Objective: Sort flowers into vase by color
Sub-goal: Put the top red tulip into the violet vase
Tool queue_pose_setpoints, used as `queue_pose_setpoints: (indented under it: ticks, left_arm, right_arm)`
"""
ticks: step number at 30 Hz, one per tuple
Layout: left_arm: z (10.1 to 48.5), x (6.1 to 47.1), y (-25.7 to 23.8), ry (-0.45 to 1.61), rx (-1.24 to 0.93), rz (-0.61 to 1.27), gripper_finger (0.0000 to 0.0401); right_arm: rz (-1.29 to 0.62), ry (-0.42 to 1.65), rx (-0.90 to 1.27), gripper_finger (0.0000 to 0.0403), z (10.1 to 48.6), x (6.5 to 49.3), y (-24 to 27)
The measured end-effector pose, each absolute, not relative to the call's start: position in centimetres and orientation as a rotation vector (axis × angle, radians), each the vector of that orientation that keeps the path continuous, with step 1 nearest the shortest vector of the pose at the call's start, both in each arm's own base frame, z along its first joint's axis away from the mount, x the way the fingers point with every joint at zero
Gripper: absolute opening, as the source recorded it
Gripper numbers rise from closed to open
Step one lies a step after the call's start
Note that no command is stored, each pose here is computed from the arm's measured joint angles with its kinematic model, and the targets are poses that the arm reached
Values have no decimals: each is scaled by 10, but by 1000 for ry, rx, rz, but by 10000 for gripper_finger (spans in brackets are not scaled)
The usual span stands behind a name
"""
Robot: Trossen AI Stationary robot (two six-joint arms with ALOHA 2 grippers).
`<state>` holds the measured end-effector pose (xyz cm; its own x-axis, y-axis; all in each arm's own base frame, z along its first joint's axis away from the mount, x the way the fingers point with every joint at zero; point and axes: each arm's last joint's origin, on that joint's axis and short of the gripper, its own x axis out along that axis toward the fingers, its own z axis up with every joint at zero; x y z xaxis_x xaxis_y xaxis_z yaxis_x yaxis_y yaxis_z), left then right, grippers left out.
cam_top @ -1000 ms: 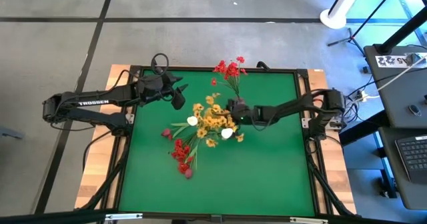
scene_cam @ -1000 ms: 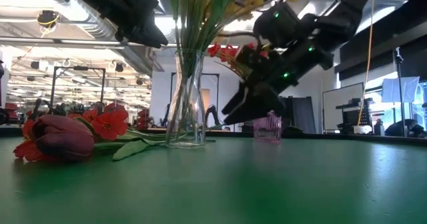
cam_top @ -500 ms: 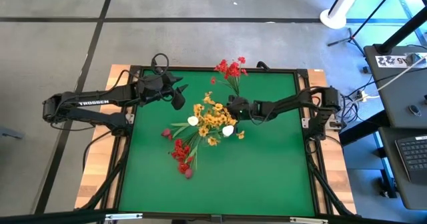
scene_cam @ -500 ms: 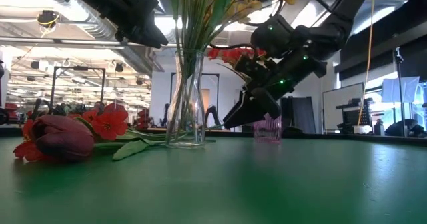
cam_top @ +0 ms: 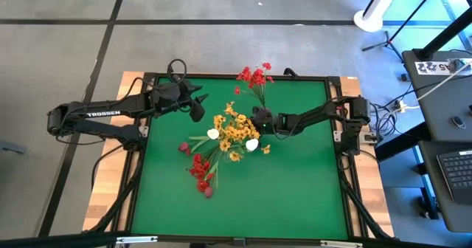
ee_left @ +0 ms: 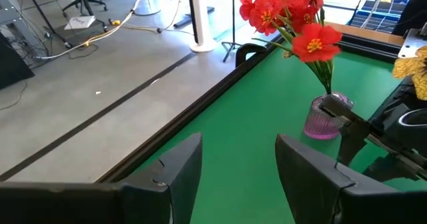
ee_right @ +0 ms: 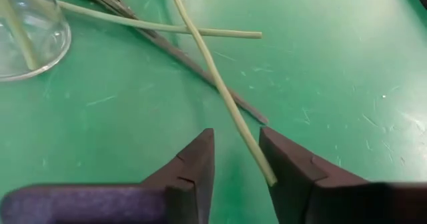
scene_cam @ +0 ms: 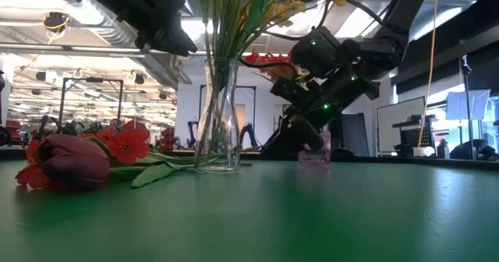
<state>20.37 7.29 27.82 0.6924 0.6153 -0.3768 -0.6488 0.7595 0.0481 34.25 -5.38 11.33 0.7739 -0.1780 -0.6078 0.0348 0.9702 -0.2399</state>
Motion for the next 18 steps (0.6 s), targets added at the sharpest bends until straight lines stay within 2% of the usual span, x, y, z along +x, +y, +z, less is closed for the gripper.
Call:
queue_pose_setpoints:
  ticks: [5,15,18]
  left_arm:
    - [278,204,73,388,-92,707,184]
    - [278,204,73,387,-94,708,184]
    - [278,204,73,387,-94,708,184]
  right_arm:
    - [-99,669,-195,99,113,343,-53]
    - [-102,657,-189,96,114,343,-53]
    - [-102,657,-189,83,114,343,-53]
